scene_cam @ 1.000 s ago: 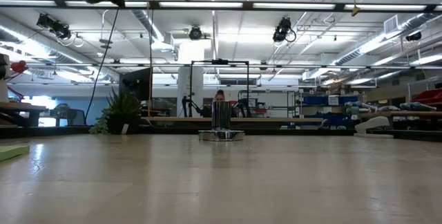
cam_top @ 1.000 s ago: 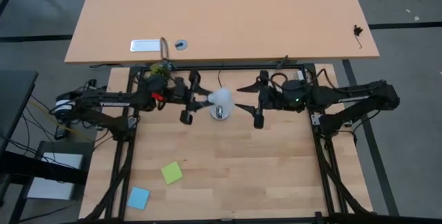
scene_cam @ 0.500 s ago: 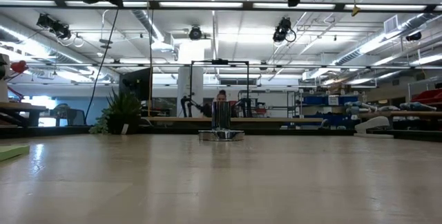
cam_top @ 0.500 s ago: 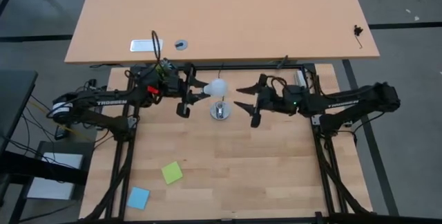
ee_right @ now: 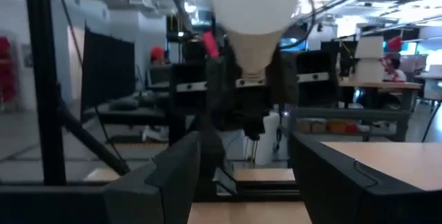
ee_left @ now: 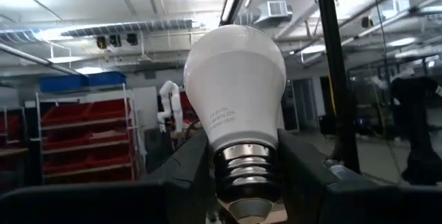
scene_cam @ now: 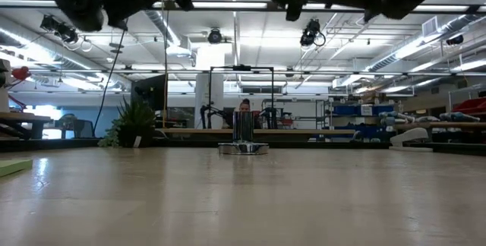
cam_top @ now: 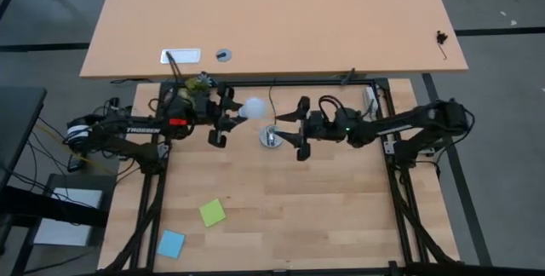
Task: Screw lightbulb
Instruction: Insert the lightbulb into the lamp
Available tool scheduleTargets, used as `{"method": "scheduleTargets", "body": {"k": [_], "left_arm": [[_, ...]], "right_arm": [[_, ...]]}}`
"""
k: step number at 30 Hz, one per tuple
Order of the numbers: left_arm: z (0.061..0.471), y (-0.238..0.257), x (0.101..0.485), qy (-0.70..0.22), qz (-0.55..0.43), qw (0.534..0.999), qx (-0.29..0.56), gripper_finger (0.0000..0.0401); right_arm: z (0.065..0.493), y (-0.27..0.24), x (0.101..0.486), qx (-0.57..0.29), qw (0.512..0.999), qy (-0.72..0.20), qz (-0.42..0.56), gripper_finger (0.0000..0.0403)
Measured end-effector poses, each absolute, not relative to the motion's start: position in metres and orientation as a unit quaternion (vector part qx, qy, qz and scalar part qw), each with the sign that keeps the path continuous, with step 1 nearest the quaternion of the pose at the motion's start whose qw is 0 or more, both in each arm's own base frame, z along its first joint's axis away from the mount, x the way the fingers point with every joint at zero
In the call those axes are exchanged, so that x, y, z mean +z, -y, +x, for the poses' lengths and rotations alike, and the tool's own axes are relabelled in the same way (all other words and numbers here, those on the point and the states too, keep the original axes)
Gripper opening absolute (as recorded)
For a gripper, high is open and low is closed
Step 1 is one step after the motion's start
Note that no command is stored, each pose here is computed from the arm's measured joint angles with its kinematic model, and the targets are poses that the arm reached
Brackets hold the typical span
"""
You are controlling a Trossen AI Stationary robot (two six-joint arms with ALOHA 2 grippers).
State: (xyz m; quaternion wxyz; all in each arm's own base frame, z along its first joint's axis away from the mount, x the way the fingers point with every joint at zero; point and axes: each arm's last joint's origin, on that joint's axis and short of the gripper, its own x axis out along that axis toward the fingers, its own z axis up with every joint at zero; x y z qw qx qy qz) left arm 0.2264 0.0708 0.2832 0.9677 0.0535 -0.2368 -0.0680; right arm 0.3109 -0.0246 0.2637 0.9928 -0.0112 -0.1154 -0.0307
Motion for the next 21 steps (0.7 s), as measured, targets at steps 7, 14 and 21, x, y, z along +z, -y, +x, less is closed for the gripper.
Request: {"method": "scheduleTargets", "body": {"k": [7, 14, 21], "left_arm": [[0.214, -0.067, 0.261, 0.252, 0.053, 0.965, -0.052, 0.0129], [0.207, -0.065, 0.242, 0.26, 0.055, 0.962, -0.054, 0.0129], [0.206, -0.061, 0.237, 0.256, 0.048, 0.964, -0.06, 0.0129]], "right_arm": [[0.34, 0.033, 0.248, -0.034, 0.986, 0.161, 0.008, 0.0228], [0.373, 0.035, 0.253, 0.034, 0.984, 0.175, 0.024, 0.023], [0.373, 0.041, 0.261, 0.016, 0.983, 0.182, 0.024, 0.026]]}}
